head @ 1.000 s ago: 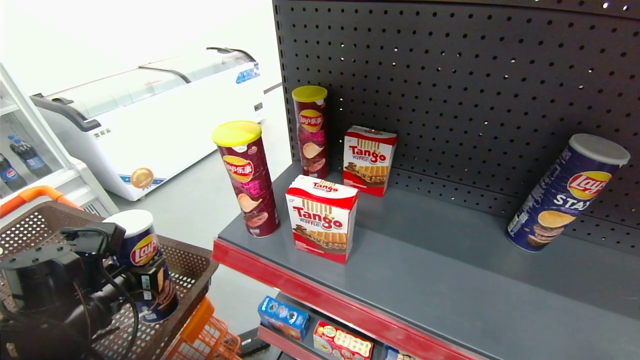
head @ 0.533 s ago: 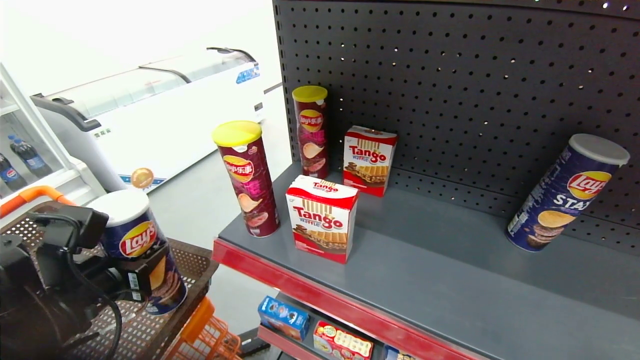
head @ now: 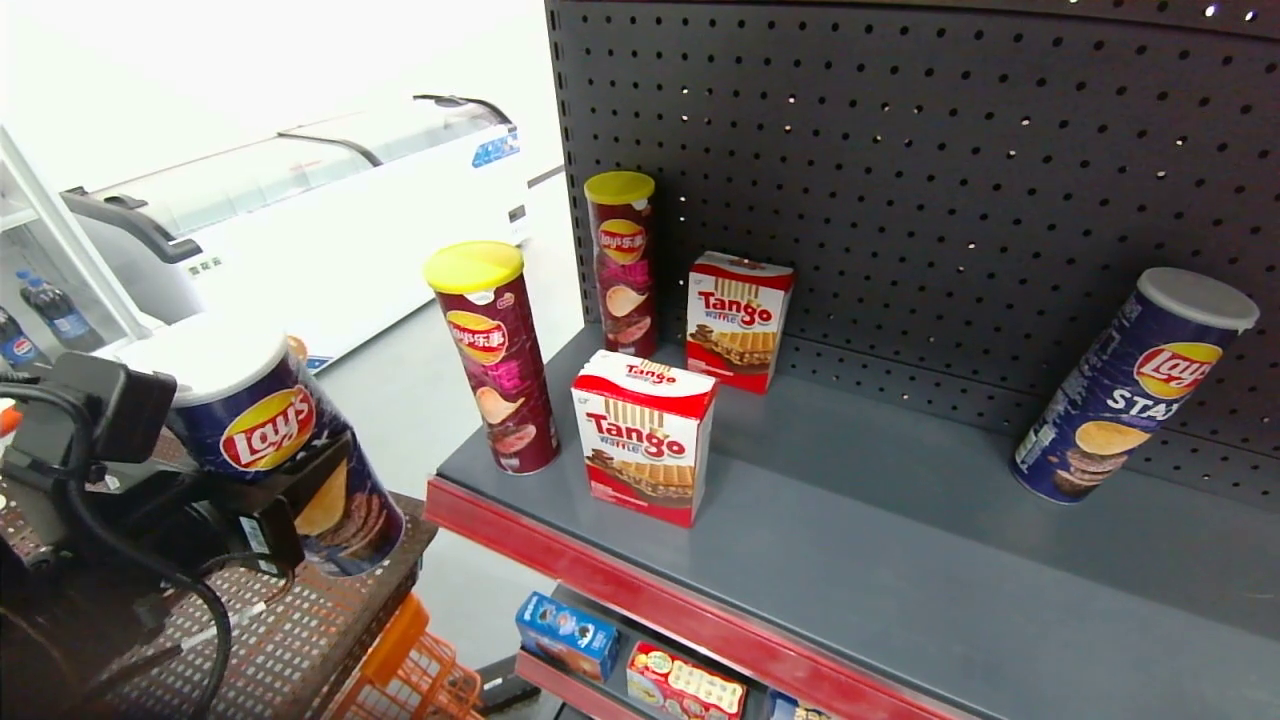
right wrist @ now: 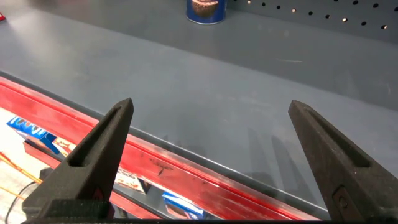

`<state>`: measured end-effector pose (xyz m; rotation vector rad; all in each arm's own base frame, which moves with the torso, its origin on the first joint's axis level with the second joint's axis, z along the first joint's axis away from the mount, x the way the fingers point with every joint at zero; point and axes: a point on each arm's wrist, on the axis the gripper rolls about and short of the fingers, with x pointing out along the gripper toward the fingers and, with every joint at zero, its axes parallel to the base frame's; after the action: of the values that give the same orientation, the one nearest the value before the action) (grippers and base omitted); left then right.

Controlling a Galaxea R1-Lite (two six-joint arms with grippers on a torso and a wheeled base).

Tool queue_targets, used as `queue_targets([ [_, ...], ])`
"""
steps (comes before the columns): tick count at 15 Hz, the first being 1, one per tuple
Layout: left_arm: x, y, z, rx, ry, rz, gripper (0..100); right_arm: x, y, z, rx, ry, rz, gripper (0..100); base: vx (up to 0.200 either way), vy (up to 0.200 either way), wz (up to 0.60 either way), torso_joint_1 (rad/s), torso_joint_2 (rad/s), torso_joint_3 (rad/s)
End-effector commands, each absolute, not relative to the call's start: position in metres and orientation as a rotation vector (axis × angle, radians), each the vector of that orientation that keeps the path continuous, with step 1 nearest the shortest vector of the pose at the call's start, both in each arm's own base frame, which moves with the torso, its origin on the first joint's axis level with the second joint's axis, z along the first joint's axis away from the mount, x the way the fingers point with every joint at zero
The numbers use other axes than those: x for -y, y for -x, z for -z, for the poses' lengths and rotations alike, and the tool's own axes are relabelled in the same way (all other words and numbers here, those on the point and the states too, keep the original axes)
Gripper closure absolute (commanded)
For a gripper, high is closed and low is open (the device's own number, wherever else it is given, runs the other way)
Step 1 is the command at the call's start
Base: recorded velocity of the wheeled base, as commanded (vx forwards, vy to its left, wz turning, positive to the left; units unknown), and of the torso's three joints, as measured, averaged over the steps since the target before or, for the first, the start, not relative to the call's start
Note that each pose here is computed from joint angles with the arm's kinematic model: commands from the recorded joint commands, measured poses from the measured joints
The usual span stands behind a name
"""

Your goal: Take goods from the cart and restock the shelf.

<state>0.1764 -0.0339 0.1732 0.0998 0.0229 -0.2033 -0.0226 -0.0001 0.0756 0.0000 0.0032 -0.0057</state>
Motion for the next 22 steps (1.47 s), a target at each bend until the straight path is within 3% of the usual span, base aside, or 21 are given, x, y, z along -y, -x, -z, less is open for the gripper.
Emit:
queue_targets([
  [1, 0.040, -0.174, -0.176, -0.005, -0.110, 0.242, 100, 0.000, 0.022, -0.076, -0.005, 0.000, 0.006, 0, 0.000, 0.000, 0.00, 0.000, 0.00, 0.000],
  [3, 0.042, -0.172, -0.176, 0.001, -0.100, 0.263, 100, 0.000, 0.022, -0.075, -0.006, 0.000, 0.006, 0, 0.000, 0.000, 0.00, 0.000, 0.00, 0.000],
  [7, 0.053, -0.170, -0.180, 0.024, -0.090, 0.447, 100, 0.000, 0.022, -0.076, -0.005, 0.000, 0.006, 0, 0.000, 0.000, 0.00, 0.000, 0.00, 0.000],
  [13, 0.069, -0.164, -0.190, 0.066, -0.082, 0.550, 100, 0.000, 0.022, -0.075, -0.006, 0.000, 0.006, 0, 0.000, 0.000, 0.00, 0.000, 0.00, 0.000],
  [17, 0.083, -0.158, -0.187, 0.029, -0.087, 0.667, 100, 0.000, 0.022, -0.075, -0.006, 0.002, 0.006, 0, 0.000, 0.000, 0.00, 0.000, 0.00, 0.000],
  [22, 0.114, -0.139, -0.206, -0.018, -0.101, 0.879, 100, 0.000, 0.022, -0.076, -0.005, 0.002, 0.005, 0, 0.000, 0.000, 0.00, 0.000, 0.00, 0.000],
])
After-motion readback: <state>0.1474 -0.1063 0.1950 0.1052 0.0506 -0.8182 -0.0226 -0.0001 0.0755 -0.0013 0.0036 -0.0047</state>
